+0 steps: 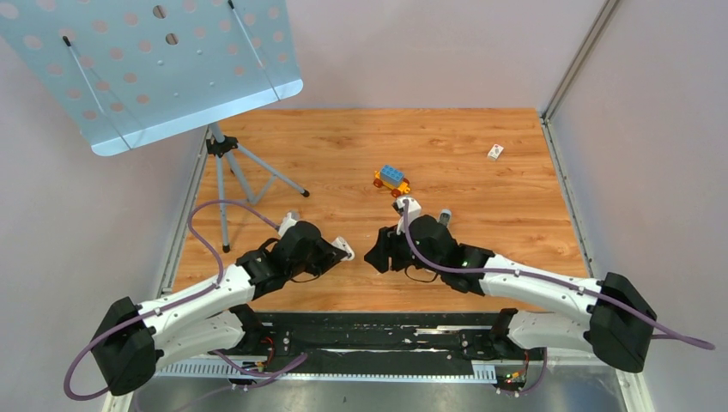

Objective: Load the staples into the stapler

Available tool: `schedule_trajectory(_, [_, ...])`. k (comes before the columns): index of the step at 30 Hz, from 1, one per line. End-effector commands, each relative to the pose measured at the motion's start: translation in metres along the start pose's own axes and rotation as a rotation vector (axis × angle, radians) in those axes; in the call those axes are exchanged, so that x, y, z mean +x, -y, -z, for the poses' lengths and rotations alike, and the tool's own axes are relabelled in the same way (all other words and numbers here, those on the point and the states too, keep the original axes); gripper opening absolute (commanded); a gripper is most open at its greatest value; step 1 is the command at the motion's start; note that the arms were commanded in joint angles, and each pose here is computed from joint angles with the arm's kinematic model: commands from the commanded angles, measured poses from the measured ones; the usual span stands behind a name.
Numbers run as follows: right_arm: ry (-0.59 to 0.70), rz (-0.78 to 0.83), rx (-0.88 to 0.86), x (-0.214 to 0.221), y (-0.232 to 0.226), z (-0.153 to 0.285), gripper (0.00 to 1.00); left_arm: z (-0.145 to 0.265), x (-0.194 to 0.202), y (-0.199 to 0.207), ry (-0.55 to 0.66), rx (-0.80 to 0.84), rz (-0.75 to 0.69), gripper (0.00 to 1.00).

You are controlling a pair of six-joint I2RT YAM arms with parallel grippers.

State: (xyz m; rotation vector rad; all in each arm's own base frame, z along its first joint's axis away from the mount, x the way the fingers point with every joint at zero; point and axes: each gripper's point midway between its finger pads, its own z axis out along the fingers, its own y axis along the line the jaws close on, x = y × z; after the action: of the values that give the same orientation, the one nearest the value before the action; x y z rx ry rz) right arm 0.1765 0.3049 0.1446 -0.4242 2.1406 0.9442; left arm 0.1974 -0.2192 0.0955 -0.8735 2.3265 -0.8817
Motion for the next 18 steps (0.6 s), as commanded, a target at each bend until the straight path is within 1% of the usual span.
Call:
schedule_trajectory(1, [0.014,0.045,-0.062,-0.008,-0.021,-0.011,0.58,0.006,0.004,0.021,-0.032,0.09,-0.051,0.0])
schedule_trajectory(8, [-0.025,0.056,-0.07,0.001,-0.022,-0.026,0.57,0.012,0.013,0.032,-0.078,0.166,-0.099,0.0])
schedule_trajectory(18, [-0.042,0.071,-0.034,0.003,-0.016,-0.04,0.51,0.018,0.019,0.034,-0.107,0.219,-0.119,0.0])
